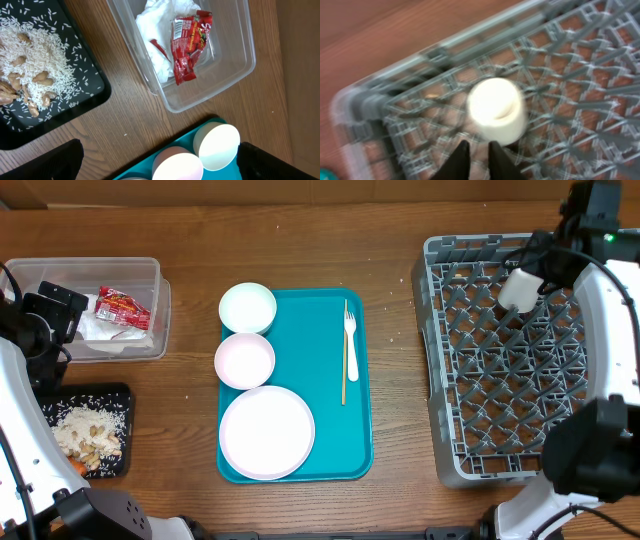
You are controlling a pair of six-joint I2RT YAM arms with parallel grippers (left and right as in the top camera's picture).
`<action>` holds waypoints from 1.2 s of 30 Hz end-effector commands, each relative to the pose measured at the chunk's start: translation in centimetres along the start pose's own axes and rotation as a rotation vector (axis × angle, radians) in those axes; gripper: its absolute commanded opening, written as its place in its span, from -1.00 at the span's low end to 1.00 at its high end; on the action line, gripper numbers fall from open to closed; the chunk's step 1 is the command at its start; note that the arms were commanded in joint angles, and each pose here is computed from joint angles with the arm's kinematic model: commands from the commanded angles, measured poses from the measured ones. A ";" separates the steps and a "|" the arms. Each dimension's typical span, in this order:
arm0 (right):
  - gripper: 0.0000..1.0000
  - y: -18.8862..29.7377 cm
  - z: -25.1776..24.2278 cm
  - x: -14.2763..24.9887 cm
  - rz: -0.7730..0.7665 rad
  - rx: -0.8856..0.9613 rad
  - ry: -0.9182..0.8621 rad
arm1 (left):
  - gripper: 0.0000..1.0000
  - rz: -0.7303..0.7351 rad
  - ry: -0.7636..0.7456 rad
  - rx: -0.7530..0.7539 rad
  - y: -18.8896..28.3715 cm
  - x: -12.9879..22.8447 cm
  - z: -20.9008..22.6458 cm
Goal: Sort waste into correct bins and load items into the dishwasher
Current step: 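Release the cup and lift the right gripper from the rack, then reach the right gripper to the pink bowl and grip its rim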
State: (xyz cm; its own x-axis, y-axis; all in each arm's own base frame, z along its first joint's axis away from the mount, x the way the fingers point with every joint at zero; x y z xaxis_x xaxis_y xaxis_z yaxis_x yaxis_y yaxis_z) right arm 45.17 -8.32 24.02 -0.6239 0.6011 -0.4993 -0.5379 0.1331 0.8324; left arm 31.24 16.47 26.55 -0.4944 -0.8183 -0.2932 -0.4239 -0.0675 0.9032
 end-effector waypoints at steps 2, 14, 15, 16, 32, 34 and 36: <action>-0.33 8.1 7.9 1.5 0.039 -0.398 0.070 | 1.00 -0.013 -0.028 0.011 0.5 -0.1 -0.3; 0.99 10.5 22.9 19.1 0.432 -0.774 0.445 | 1.00 -0.012 -0.028 0.011 0.5 -0.1 -0.3; 1.00 10.3 23.5 20.6 0.453 -0.778 0.469 | 1.00 -0.013 -0.028 0.011 0.5 -0.1 -0.3; 1.00 9.9 24.1 22.3 0.476 -0.767 0.497 | 1.00 -0.012 -0.028 0.011 0.5 -0.1 -0.3; 0.57 3.3 26.4 38.6 0.680 -0.500 0.620 | 1.00 -0.012 -0.027 0.011 0.5 -0.1 -0.3; 0.39 2.9 26.3 39.0 0.691 -0.486 0.608 | 1.00 -0.012 -0.028 0.011 0.4 -0.1 -0.3; 0.22 2.5 26.3 39.2 0.704 -0.463 0.560 | 0.99 -0.012 -0.028 0.011 0.4 -0.1 -0.3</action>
State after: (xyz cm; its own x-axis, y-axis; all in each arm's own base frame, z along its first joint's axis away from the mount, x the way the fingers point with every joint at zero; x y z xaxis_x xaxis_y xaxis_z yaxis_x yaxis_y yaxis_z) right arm 33.97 36.40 13.69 -0.9875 -0.1202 -0.1022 -0.0251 -0.5197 0.8540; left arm 31.24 16.47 26.55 -0.4944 -0.8183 -0.2932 -0.4239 -0.0675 0.9032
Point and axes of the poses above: each gripper's point midway between its finger pads, its own y axis back along the fingers, its own z axis along the line the jaws close on, x = y × z, the point moved 3 cm from there along y, back along the fingers, and after that the axes turned 15 degrees about -y, right-handed, at the moved point
